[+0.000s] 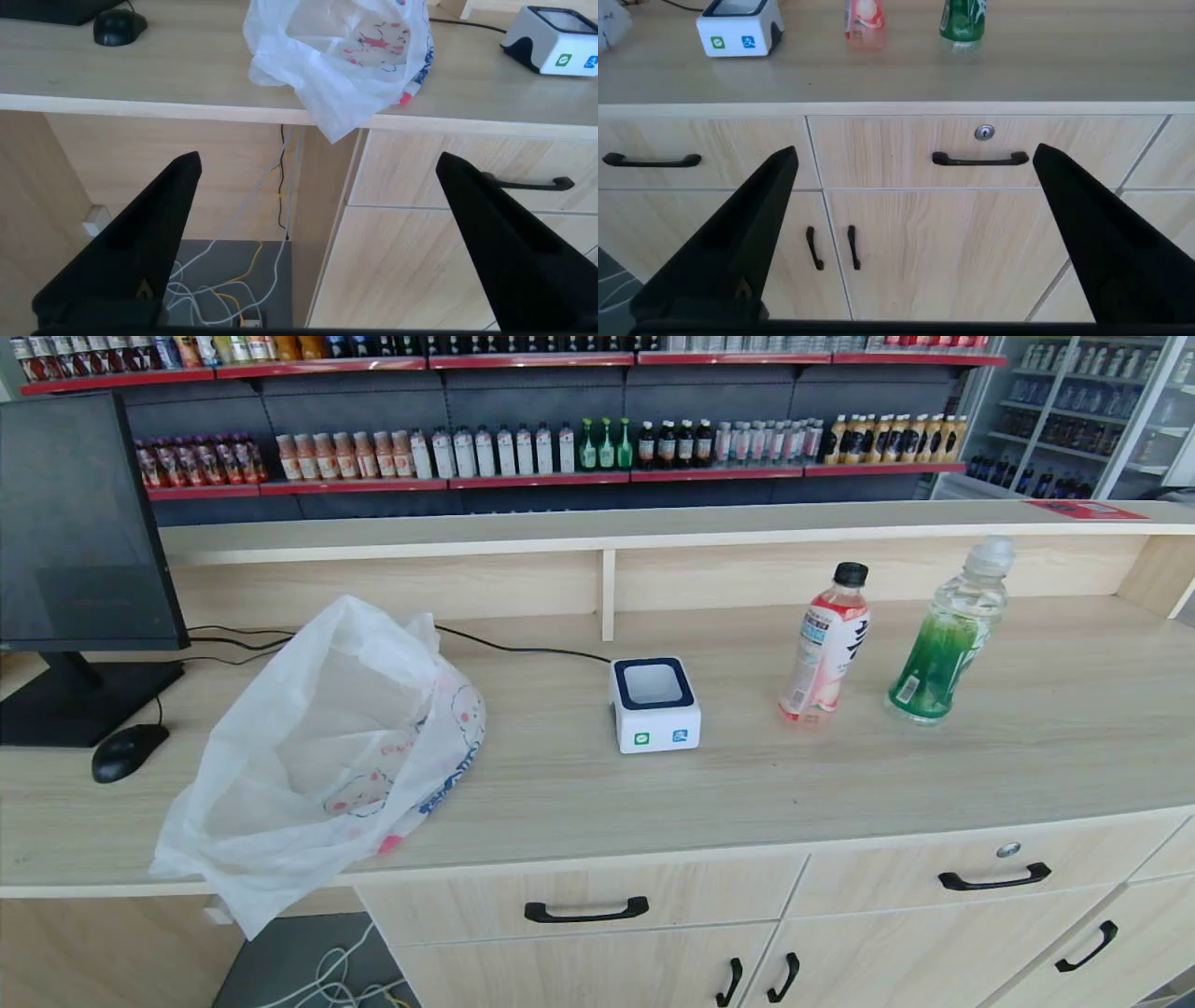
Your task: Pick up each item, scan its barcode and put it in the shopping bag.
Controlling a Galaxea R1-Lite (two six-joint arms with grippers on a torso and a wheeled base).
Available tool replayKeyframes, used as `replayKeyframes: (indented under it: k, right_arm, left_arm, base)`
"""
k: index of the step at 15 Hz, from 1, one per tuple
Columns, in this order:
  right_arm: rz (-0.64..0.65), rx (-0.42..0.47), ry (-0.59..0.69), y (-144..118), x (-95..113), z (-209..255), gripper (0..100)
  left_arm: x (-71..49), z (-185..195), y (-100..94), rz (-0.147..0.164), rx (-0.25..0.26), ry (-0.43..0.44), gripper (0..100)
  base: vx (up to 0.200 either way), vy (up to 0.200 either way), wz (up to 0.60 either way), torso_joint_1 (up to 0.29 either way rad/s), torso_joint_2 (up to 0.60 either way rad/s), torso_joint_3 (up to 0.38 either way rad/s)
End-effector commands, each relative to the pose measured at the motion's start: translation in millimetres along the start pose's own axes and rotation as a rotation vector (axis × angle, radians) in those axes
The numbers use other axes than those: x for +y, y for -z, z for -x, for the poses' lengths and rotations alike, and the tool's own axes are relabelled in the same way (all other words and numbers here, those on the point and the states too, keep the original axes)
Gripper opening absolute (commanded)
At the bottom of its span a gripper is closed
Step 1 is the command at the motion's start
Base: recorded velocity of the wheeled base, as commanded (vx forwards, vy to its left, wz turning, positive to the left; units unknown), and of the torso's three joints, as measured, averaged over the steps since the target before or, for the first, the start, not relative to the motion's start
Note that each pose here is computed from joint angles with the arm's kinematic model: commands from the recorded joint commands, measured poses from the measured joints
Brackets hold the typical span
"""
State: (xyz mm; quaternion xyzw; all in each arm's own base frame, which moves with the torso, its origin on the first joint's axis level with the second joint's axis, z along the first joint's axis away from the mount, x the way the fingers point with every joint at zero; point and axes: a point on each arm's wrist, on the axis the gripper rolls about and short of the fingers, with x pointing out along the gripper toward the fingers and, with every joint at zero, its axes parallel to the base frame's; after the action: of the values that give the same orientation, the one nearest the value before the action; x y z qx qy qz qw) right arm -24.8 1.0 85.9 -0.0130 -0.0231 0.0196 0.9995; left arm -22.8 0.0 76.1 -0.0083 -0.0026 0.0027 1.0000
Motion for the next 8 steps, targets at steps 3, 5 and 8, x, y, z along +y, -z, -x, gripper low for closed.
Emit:
replayKeyframes:
  k: [3,5,8]
  right_arm:
    - [0.009,-0.02,-0.035,-62,-2,-24,100]
    - [0.008,-0.092,-0.034,-92,-4,-70,100]
    - [0.013,-0.243,-0.054,-116,-4,-155,100]
  left_arm:
    - [0.0,0,-0.1,0.0,0.0,-0.001,100]
    - [0.0,0,-0.1,0.0,-0.001,-0.001,100]
    - [0.0,0,-0.1,0.0,-0.001,-0.001,100]
  base:
    - [0.0,0.0,0.0,0.0,0.0,0.0]
    - [0.0,0.0,0.0,0.0,0.0,0.0]
    - [0.0,0.0,0.0,0.0,0.0,0.0]
